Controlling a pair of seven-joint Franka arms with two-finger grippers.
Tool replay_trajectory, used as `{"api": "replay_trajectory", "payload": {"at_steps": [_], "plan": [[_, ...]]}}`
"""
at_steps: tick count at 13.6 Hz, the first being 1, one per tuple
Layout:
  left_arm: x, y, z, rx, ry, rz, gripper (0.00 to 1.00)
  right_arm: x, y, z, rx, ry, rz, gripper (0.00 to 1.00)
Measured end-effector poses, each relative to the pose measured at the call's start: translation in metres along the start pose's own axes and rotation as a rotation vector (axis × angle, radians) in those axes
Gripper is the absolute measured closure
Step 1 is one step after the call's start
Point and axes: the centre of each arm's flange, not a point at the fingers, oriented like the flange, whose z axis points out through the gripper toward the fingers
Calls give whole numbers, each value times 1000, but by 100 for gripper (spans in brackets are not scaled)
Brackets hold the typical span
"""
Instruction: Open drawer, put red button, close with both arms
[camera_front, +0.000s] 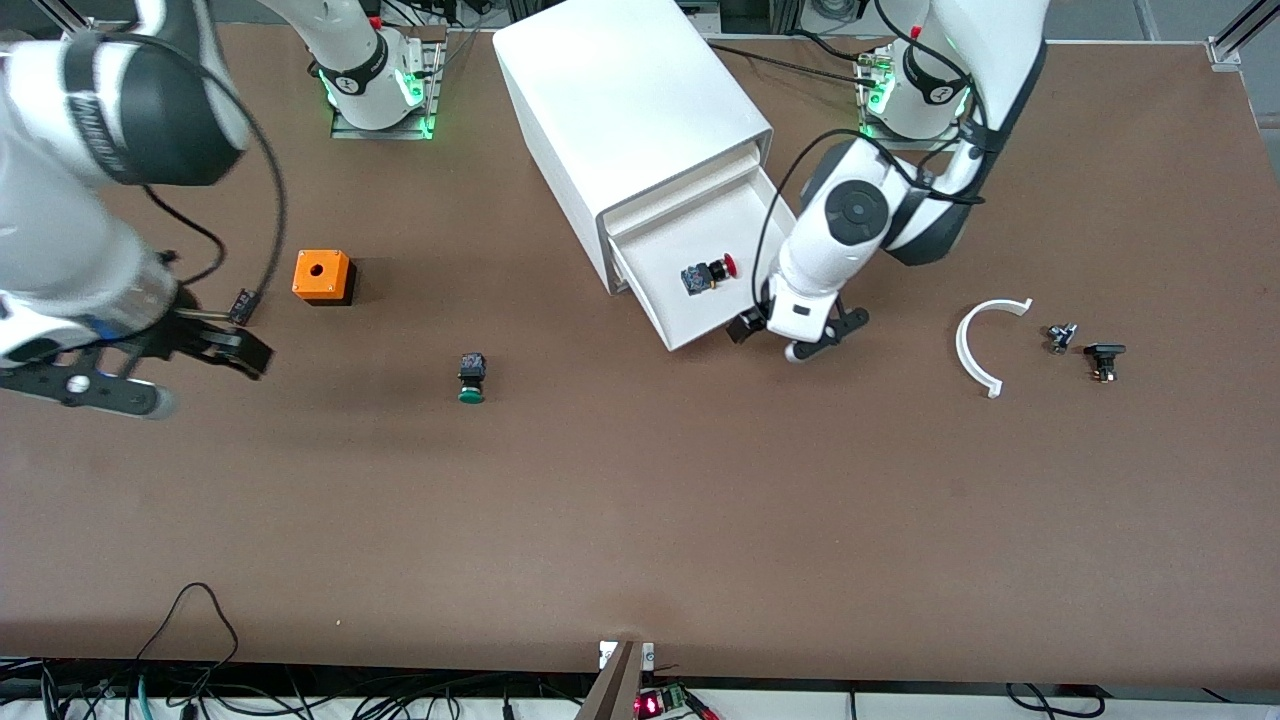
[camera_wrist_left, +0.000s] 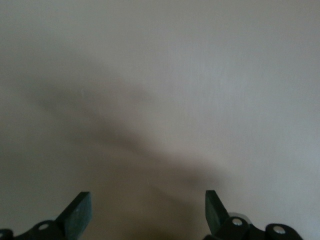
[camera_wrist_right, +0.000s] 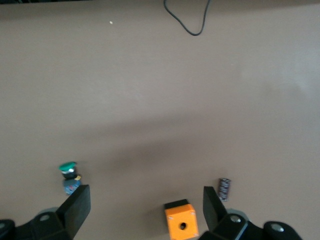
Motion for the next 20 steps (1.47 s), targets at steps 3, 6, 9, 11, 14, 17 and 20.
{"api": "replay_trajectory", "payload": {"at_steps": [3,6,9,11,14,17,20], "plan": [[-54,12,8,11,-37,-37,0,-15,50,2,25,-75,-104,0],[-91,15,13,28,-62,5,0,-25,62,9,36,-124,-122,0],[-124,18,13,31,-79,58,0,-38,79,25,86,-145,-98,0],[-140,20,13,37,-89,86,0,-54,93,32,108,-103,-93,0],[-147,19,14,43,-94,97,0,-81,93,25,117,-84,-114,0],[-145,17,14,45,-93,93,0,-85,91,16,120,-62,-121,0],[-81,15,-22,-26,-37,-12,0,-86,93,14,120,-58,-117,0]]}}
